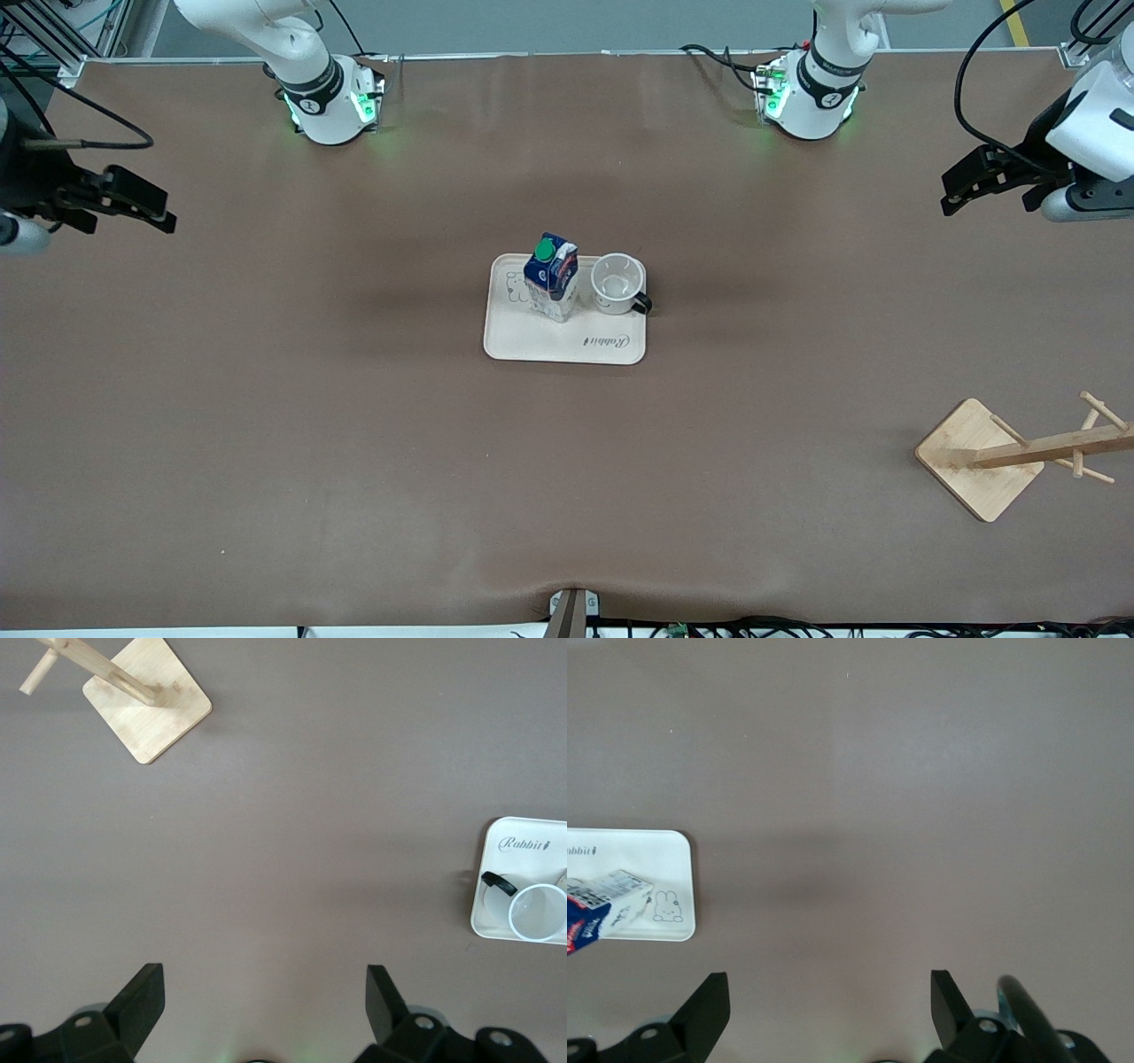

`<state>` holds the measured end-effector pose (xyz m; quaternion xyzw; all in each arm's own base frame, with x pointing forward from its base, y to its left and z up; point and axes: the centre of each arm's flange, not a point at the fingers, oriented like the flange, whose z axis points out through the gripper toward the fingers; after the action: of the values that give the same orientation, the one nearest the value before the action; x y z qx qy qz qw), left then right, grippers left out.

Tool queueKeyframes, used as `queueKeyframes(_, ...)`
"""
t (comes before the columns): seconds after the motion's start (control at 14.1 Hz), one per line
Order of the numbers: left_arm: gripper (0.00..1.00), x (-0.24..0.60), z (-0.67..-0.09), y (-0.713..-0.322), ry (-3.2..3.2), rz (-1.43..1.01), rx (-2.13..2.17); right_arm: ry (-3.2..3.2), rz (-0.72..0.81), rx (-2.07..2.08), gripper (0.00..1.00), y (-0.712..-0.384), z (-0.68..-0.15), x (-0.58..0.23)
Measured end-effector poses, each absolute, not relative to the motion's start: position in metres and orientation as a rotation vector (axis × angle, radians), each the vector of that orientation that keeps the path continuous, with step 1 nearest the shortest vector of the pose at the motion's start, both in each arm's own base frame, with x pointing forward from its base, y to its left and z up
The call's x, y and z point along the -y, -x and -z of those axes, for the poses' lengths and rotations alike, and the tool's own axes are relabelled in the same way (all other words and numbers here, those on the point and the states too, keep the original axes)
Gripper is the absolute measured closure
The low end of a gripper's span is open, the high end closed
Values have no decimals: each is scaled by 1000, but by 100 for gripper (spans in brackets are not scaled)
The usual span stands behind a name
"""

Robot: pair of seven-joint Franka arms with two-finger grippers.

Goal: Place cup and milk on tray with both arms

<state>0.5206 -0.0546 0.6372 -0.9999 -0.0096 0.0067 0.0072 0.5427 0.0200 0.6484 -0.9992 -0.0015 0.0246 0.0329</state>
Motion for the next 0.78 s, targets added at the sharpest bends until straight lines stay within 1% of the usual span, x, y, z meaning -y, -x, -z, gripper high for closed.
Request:
queueKeyframes(0.21,0,54,-636,-521,3127,-24,16,3033,-98,218,0,-517,-620,27)
queueKeyframes(0.35,0,54,-636,-521,3127,-22,15,3023,-80,264,0,-513,-619,41)
queueKeyframes(0.5,0,54,-636,-521,3127,-23,15,3032,-22,293,0,-516,-639,26)
queueKeyframes(0.64,0,53,-636,-521,3127,-22,16,3047,-61,172,0,-514,-652,1)
queueKeyframes(0.78,0,55,-636,-521,3127,-24,11,3058,-111,32,0,-513,-650,-7)
